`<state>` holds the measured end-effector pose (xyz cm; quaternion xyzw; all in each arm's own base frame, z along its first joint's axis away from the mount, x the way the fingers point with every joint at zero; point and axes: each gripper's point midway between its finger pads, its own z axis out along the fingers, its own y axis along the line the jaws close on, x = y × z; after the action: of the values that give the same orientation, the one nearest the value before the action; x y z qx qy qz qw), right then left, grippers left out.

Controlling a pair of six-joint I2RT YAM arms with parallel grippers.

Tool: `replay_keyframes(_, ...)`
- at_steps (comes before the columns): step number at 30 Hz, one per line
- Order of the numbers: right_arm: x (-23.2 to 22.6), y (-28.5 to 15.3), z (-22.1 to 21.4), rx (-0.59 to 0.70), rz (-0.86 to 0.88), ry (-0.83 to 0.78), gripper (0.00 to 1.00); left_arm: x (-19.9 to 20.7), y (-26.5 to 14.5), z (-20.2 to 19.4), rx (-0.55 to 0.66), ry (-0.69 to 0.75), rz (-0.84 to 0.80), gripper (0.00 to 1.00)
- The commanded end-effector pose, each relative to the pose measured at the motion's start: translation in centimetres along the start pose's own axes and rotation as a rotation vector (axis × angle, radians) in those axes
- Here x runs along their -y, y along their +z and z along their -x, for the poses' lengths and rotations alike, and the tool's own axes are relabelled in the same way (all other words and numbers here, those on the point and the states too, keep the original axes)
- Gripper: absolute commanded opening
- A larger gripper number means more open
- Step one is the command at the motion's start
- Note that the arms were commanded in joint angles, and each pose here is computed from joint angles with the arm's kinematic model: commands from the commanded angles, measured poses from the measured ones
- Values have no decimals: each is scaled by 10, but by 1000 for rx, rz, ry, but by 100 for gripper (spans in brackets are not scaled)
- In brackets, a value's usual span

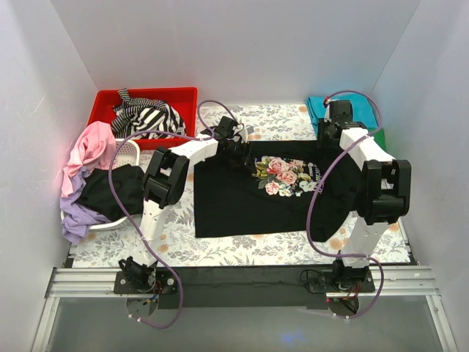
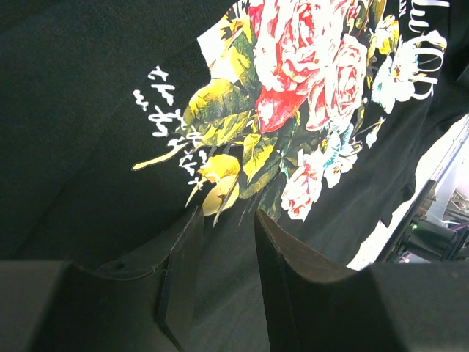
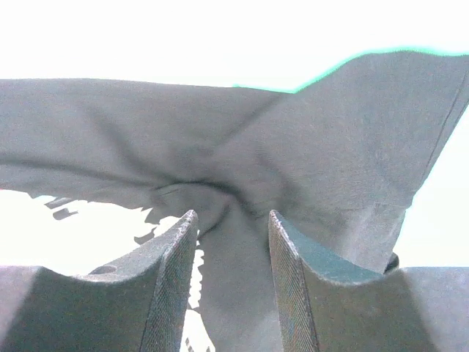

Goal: Fold and stack the t-shirts
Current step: Fold the tshirt

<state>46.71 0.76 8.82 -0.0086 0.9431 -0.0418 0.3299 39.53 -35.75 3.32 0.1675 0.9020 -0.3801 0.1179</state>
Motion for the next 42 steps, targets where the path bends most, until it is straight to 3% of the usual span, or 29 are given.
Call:
replay_keyframes(1,-31,-43,29,93,96,-112,50,-13,4,-7,-29,-8,48,33)
replay_keyframes(6,-51,-55,-1,12,74,-241,51,-11,1,-5,-21,3,52,33)
replay_keyframes(13,-24,-63,-28,-35,-219,-446,53,-10,-2,-5,-19,9,58,33)
replay_keyframes(18,-21,-55,-37,-70,-334,-553,54,-14,-6,-2,-8,26,98,33)
replay_keyframes(33,-15,-46,-49,-132,-404,-554,53,-19,-4,-7,-27,30,106,33)
replay_keyframes(42,-15,-42,-78,-223,-380,-527,49,-19,-4,-8,-30,32,106,33)
